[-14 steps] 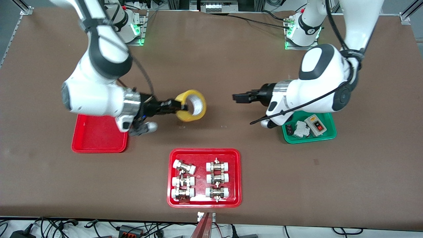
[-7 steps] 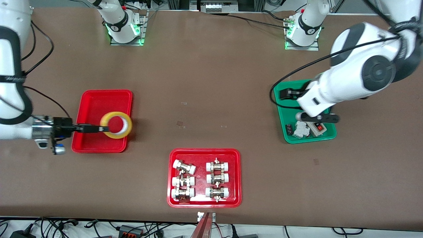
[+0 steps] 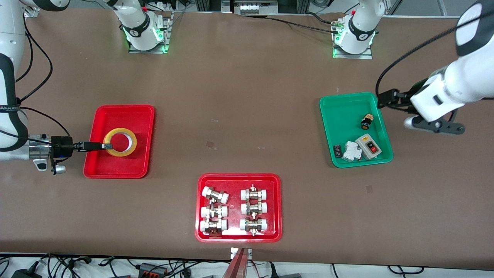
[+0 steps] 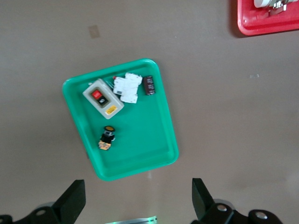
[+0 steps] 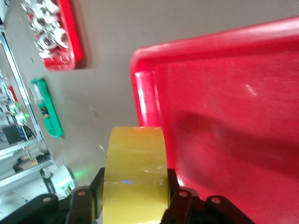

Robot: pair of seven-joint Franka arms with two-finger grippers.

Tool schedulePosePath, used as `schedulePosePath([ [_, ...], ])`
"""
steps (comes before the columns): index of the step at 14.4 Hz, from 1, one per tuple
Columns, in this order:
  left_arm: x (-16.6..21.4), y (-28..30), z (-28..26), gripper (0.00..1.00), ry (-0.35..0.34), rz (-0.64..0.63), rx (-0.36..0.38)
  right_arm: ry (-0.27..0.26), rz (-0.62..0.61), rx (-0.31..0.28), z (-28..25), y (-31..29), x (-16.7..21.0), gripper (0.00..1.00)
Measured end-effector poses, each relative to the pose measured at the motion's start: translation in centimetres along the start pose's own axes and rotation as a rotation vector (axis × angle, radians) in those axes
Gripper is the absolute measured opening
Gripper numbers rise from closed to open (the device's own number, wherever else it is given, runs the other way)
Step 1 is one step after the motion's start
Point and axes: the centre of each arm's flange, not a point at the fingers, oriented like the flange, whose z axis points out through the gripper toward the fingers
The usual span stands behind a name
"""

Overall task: Left arm passes tape to right arm into tray
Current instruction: 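Lower the tape into the empty red tray with the right gripper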

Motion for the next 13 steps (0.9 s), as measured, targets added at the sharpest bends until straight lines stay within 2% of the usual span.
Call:
schedulePosePath([
  [2,-1.8,1.0,-2.1,1.0,0.03,0.01,0.055,-0.03,-0.022,-0.028,0.3,1.5,-0.5,0.53],
  [4,-2.8,1.5,-3.1,1.0,0.035,0.021,0.075,-0.043,-0.026,-0.035,0.4,2.8,-1.1,0.53],
  [11,-3.1,0.8,-3.7,1.0,0.03,0.04,0.077,-0.07,-0.003,0.008,2.7,4.5,-1.4,0.53],
  [13,-3.2,0.6,-3.9,1.0,0.029,0.037,0.077,-0.063,-0.004,0.014,2.7,4.4,-1.3,0.63],
])
